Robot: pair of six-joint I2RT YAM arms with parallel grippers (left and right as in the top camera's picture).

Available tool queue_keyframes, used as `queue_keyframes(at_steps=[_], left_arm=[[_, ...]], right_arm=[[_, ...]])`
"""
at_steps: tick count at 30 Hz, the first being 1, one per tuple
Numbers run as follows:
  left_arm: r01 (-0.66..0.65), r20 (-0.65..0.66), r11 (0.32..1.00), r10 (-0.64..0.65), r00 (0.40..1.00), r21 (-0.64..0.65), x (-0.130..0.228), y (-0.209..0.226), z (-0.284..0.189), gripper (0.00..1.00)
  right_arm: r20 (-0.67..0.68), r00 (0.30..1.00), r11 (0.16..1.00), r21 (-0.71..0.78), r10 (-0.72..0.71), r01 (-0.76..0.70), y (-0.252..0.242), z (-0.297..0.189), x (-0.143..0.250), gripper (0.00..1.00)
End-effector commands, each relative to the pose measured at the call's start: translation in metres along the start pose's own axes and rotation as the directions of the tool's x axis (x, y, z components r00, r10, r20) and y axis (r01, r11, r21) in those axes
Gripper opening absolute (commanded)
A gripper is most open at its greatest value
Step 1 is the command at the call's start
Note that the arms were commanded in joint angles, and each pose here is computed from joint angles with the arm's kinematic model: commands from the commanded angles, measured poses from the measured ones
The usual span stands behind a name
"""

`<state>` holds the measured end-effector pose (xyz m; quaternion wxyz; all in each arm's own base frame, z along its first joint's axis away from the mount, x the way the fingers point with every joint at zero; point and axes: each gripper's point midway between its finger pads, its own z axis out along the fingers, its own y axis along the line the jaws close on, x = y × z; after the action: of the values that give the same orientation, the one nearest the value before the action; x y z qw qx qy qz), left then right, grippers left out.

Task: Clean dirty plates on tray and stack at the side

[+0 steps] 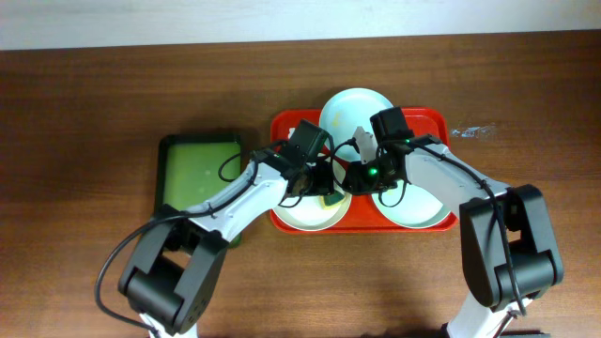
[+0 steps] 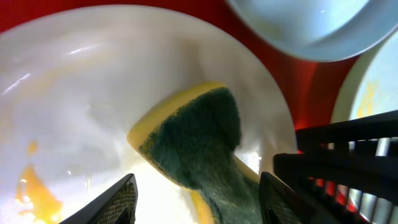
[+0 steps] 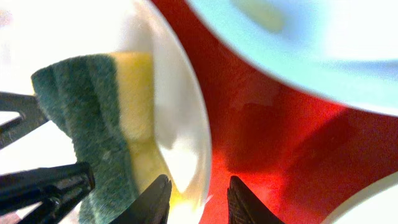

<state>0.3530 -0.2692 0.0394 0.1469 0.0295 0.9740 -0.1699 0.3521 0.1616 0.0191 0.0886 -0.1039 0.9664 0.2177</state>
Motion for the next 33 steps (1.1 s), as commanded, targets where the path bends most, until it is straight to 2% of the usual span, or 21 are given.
queue_keyframes(at_steps=[1, 2, 3, 5, 6, 7, 10, 11, 13, 15, 16, 18, 19, 23, 33], left_arm=[[0.042, -0.055, 0.998, -0.044, 0.998, -0.04, 0.015, 0.01, 0.028, 0.54], [0.043, -0.055, 0.998, -0.045, 0.997, -0.041, 0.015, 0.011, 0.032, 0.5], [0.042, -0.051, 0.998, -0.044, 0.998, -0.037, 0.014, 0.01, 0.034, 0.47], [0.041, -0.052, 0.998, -0.043, 0.998, -0.038, 0.015, 0.011, 0.034, 0.28], [0.042, -0.056, 0.998, -0.044, 0.997, -0.04, 0.016, 0.011, 0.034, 0.11], [0.043, -0.063, 0.998, -0.046, 0.997, -0.046, 0.017, 0.013, 0.033, 0.0], [0.051, -0.115, 0.995, -0.061, 0.992, -0.091, 0.022, 0.017, 0.019, 0.0], [0.057, -0.127, 0.992, -0.072, 0.989, -0.115, 0.021, 0.021, 0.009, 0.0], [0.074, -0.12, 0.979, -0.098, 0.988, -0.19, 0.016, 0.038, -0.009, 0.0], [0.089, -0.071, 0.942, -0.118, 0.991, -0.322, 0.008, 0.071, -0.03, 0.0], [0.092, -0.067, 0.939, -0.121, 0.99, -0.333, 0.008, 0.074, -0.033, 0.0], [0.094, -0.081, 0.954, -0.122, 0.989, -0.284, 0.009, 0.063, -0.03, 0.0], [0.095, -0.094, 0.974, -0.116, 0.989, -0.204, 0.009, 0.045, -0.026, 0.0], [0.063, -0.04, 0.997, -0.065, 0.997, -0.054, -0.006, 0.005, -0.019, 0.0], [0.055, 0.023, 0.997, -0.053, 0.998, -0.062, -0.011, 0.01, -0.004, 0.0]], right_arm=[[0.015, 1.0, 0.999, 0.047, -0.02, 0.02, -0.006, 0.003, -0.008, 0.32], [0.013, 1.0, 0.999, 0.048, -0.019, 0.018, -0.008, 0.006, -0.008, 0.31], [0.008, 1.0, 0.999, 0.048, -0.017, 0.017, -0.009, 0.009, -0.007, 0.27], [0.007, 1.0, 0.999, 0.048, -0.017, 0.016, -0.009, 0.009, -0.007, 0.17], [0.007, 1.0, 0.999, 0.048, -0.016, 0.016, -0.009, 0.009, -0.007, 0.1], [0.004, 1.0, 0.999, 0.048, -0.015, 0.015, -0.009, 0.009, -0.006, 0.04], [-0.019, 1.0, 0.999, 0.051, -0.003, 0.004, -0.01, 0.008, 0.0, 0.04], [-0.026, 0.999, 0.996, 0.081, 0.043, -0.04, -0.015, 0.008, 0.003, 0.04], [-0.033, 0.996, 0.987, 0.135, 0.087, -0.082, -0.024, 0.007, 0.007, 0.04], [-0.05, 0.994, 0.987, 0.137, 0.095, -0.087, -0.024, 0.006, 0.011, 0.04], [-0.053, 0.994, 0.987, 0.138, 0.096, -0.088, -0.024, 0.006, 0.012, 0.04], [-0.053, 0.994, 0.987, 0.138, 0.096, -0.088, -0.024, 0.006, 0.012, 0.04], [-0.05, 0.994, 0.987, 0.137, 0.095, -0.088, -0.024, 0.006, 0.011, 0.04], [-0.05, 0.994, 0.987, 0.136, 0.095, -0.088, -0.024, 0.006, 0.011, 0.04], [-0.035, 0.992, 0.984, 0.133, 0.12, -0.114, -0.023, 0.007, 0.008, 0.04]])
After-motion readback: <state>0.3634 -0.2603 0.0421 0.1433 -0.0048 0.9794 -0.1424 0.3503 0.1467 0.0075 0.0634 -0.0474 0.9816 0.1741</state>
